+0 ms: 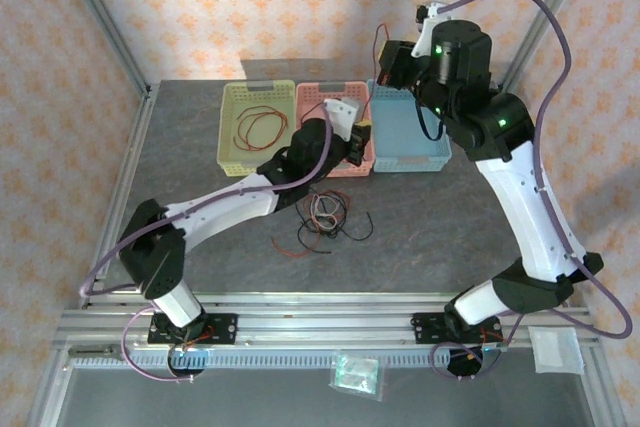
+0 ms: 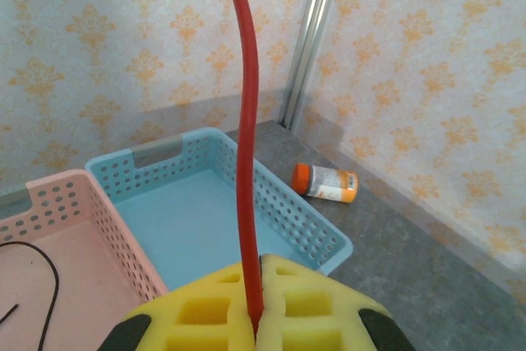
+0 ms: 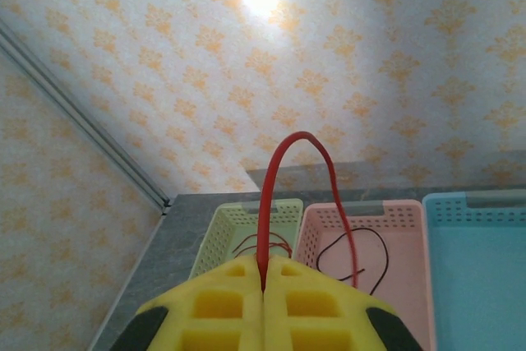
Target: Untangle the cables
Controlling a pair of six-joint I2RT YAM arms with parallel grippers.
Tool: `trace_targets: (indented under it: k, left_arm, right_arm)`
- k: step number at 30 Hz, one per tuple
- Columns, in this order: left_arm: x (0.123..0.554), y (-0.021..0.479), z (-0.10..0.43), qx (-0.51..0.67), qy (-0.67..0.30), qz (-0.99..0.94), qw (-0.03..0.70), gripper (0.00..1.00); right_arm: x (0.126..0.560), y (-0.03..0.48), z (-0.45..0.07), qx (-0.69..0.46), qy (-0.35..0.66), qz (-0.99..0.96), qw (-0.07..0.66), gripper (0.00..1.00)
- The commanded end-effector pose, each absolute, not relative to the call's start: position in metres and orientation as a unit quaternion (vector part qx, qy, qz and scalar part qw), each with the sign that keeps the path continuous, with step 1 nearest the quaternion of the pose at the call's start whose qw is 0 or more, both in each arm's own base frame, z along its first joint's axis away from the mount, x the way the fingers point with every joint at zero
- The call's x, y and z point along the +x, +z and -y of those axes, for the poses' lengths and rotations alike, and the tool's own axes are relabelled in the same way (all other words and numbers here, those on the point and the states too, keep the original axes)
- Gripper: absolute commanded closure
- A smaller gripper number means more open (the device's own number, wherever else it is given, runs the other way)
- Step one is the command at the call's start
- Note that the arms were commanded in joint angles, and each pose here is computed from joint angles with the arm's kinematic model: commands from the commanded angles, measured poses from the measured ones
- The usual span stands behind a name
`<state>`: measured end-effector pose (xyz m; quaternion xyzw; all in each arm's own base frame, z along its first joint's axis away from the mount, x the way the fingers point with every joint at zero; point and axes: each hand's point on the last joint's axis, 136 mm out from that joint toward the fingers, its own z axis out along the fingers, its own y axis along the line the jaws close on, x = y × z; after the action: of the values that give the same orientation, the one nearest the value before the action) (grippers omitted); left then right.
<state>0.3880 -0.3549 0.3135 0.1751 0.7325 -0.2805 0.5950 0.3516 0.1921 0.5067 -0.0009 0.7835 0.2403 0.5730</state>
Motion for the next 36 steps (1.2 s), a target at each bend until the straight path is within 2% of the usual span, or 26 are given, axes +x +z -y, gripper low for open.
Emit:
trace_targets:
  k: [1, 7, 9, 15, 19, 23, 25, 36]
  left_arm:
    - [0.36, 0.331, 0.349, 0.189, -0.322, -0.729, 0.573, 1.0]
    - [0.307, 0.318, 0.338, 0.225, -0.373, -0.757, 0.486, 1.0]
    - [0.3, 0.316, 0.327, 0.214, -0.375, -0.764, 0.479, 1.0]
    - [0.304, 0.335, 0.291, 0.16, -0.4, -0.764, 0.48, 1.0]
    - [0.329, 0.338, 0.256, 0.116, -0.374, -0.779, 0.489, 1.0]
    - [0.358, 0.322, 0.22, 0.064, -0.344, -0.807, 0.475, 1.0]
    - [0.368, 0.316, 0.207, 0.047, -0.337, -0.813, 0.472, 1.0]
    - [0.421, 0.295, 0.164, 0.006, -0.291, -0.841, 0.455, 1.0]
  right_arm:
    - [0.339, 0.525, -0.175, 0.015, 0.239, -0.761, 0.603, 0.86]
    - [0.33, 0.502, -0.157, 0.032, 0.212, -0.765, 0.607, 0.49]
    - [0.33, 0.49, -0.152, 0.04, 0.203, -0.767, 0.607, 0.43]
    - [0.328, 0.465, -0.152, 0.04, 0.198, -0.782, 0.589, 0.34]
    - [0.327, 0.451, -0.155, 0.033, 0.199, -0.792, 0.577, 0.29]
    - [0.322, 0.443, -0.155, 0.028, 0.203, -0.795, 0.571, 0.11]
    - [0.323, 0.439, -0.154, 0.03, 0.199, -0.797, 0.57, 0.06]
    - [0.308, 0.447, -0.137, 0.04, 0.191, -0.782, 0.592, 0.02]
